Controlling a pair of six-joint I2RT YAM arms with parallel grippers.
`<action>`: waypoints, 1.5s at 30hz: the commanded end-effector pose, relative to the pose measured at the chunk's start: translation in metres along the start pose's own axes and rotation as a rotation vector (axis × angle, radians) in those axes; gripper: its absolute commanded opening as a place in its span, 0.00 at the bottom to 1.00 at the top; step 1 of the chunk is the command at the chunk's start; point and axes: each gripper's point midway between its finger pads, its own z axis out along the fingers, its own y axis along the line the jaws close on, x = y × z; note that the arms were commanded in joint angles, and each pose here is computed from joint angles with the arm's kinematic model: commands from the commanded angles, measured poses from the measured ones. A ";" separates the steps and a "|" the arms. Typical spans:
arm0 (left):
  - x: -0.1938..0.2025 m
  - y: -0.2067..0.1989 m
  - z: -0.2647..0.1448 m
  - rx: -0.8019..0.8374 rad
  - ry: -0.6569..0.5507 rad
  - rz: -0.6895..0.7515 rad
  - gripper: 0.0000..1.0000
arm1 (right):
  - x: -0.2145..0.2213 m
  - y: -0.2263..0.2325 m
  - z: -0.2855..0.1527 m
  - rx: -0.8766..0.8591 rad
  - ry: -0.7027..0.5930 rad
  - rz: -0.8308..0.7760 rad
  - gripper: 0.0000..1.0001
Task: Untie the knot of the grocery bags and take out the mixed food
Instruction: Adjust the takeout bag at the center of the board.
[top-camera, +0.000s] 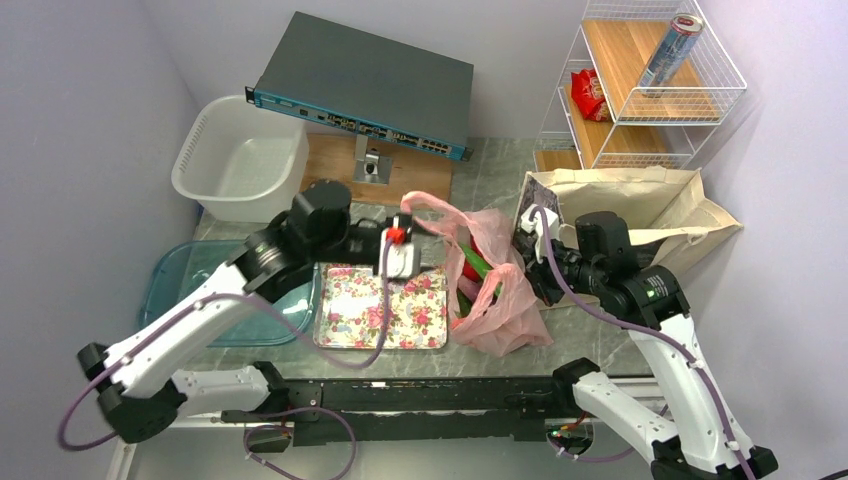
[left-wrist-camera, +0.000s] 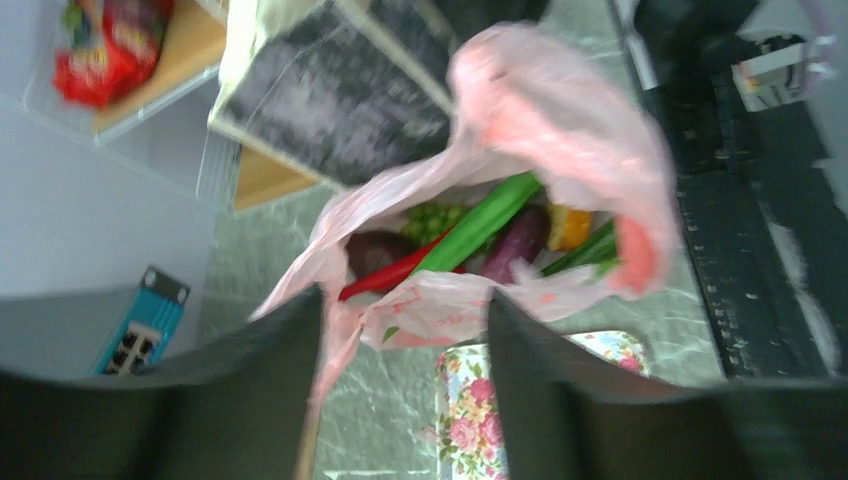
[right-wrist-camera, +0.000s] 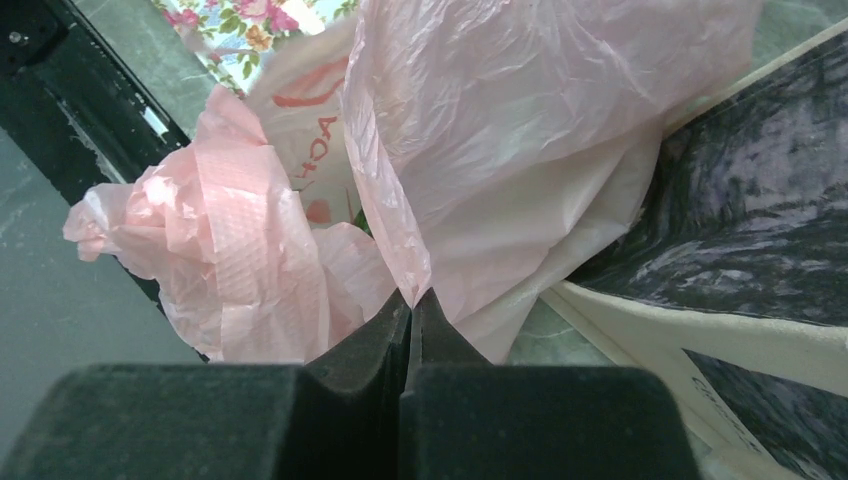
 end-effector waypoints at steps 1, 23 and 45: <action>-0.005 -0.042 0.003 0.129 -0.005 0.138 0.50 | -0.022 0.011 -0.006 -0.055 -0.106 -0.052 0.00; 0.199 -0.150 0.014 0.282 0.437 0.097 0.39 | -0.021 -0.010 -0.020 0.106 -0.099 0.003 0.00; 0.032 -0.077 0.102 0.223 0.063 -0.328 0.74 | -0.056 0.004 -0.002 -0.036 -0.192 0.047 0.00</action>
